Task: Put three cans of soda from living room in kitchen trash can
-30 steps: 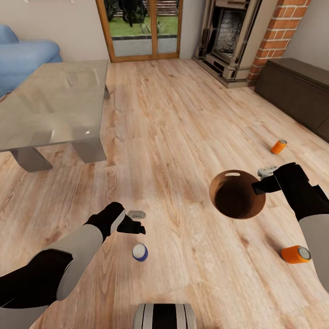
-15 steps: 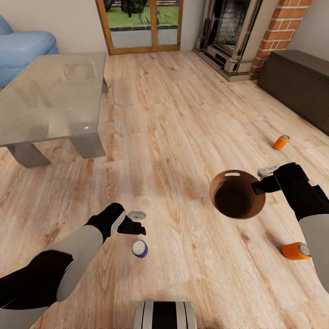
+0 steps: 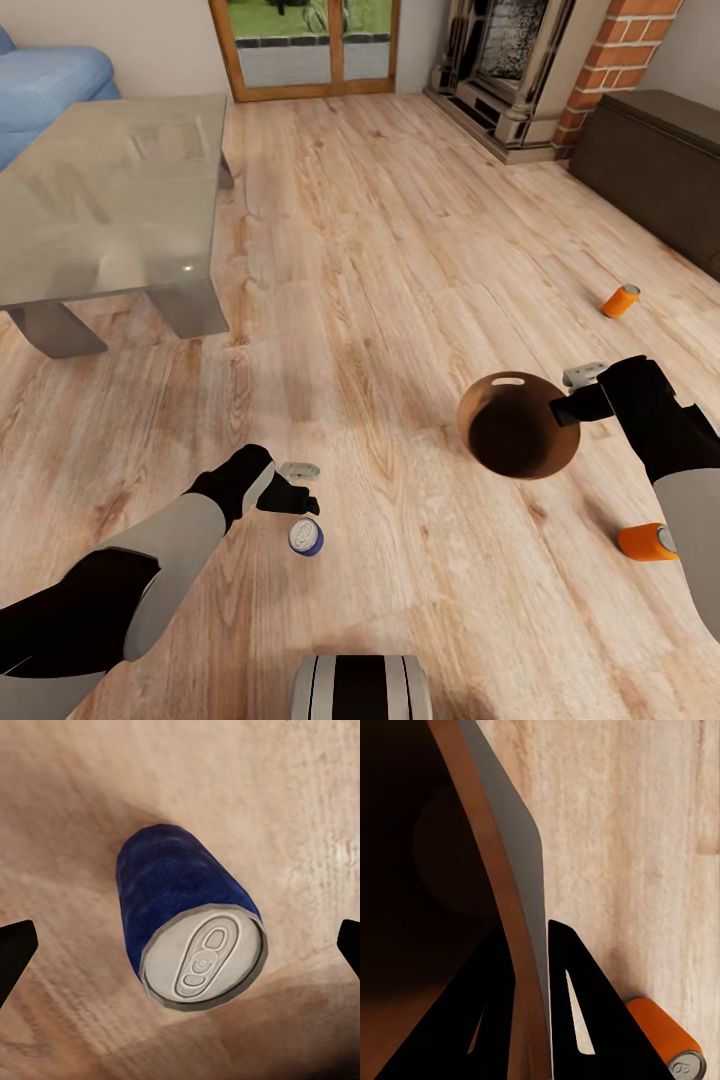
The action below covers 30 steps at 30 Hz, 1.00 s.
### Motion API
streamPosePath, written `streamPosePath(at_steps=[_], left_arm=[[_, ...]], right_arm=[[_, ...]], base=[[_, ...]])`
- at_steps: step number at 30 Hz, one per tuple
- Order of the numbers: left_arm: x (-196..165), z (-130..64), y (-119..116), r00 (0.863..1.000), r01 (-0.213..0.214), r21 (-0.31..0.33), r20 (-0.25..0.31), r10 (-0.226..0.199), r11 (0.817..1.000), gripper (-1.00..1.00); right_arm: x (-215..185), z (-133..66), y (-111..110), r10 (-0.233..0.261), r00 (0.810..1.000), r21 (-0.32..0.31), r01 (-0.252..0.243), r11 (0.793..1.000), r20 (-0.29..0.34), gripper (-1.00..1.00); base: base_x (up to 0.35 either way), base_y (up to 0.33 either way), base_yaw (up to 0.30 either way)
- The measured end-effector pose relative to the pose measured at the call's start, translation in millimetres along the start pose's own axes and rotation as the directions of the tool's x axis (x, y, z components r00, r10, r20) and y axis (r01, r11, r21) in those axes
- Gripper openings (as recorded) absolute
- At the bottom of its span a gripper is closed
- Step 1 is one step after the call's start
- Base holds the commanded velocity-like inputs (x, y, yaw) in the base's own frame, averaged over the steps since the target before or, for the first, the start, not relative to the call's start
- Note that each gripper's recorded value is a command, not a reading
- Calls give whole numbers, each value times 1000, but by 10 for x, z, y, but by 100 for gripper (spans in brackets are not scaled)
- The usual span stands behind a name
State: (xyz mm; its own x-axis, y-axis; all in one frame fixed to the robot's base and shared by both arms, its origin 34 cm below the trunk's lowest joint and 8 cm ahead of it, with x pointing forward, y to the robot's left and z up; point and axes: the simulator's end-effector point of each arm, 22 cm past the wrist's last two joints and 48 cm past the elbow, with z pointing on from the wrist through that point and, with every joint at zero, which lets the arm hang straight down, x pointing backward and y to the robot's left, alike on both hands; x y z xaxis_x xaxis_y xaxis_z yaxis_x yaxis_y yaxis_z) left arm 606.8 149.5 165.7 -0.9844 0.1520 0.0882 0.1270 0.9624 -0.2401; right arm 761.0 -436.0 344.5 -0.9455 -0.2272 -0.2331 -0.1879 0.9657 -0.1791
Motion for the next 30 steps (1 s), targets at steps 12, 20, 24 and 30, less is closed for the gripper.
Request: streamPosePath(at_steps=[12,20,24,30], left_arm=[[-4,0,1,1000,0,0,2,0,1000,100],[-2,0,1,1000,0,0,1,0,1000,100],[-2,0,2,1000,0,-1,1,0,1000,100],[-2,1,2,1000,0,-1,1,0,1000,100]], right_arm=[[-32,-26,-21,-3,1000,6,3,1000,9,-100],[-132,-86,-63,0,1000,12,0,1000,27,-100],[-218,-133,-87,1,999,15,-2,1000,42,-100],[-332,-203,-131,3,998,23,-4,1000,59,-100]], base=[[0,0,0],[0,0,0],[0,0,0],[0,0,0]])
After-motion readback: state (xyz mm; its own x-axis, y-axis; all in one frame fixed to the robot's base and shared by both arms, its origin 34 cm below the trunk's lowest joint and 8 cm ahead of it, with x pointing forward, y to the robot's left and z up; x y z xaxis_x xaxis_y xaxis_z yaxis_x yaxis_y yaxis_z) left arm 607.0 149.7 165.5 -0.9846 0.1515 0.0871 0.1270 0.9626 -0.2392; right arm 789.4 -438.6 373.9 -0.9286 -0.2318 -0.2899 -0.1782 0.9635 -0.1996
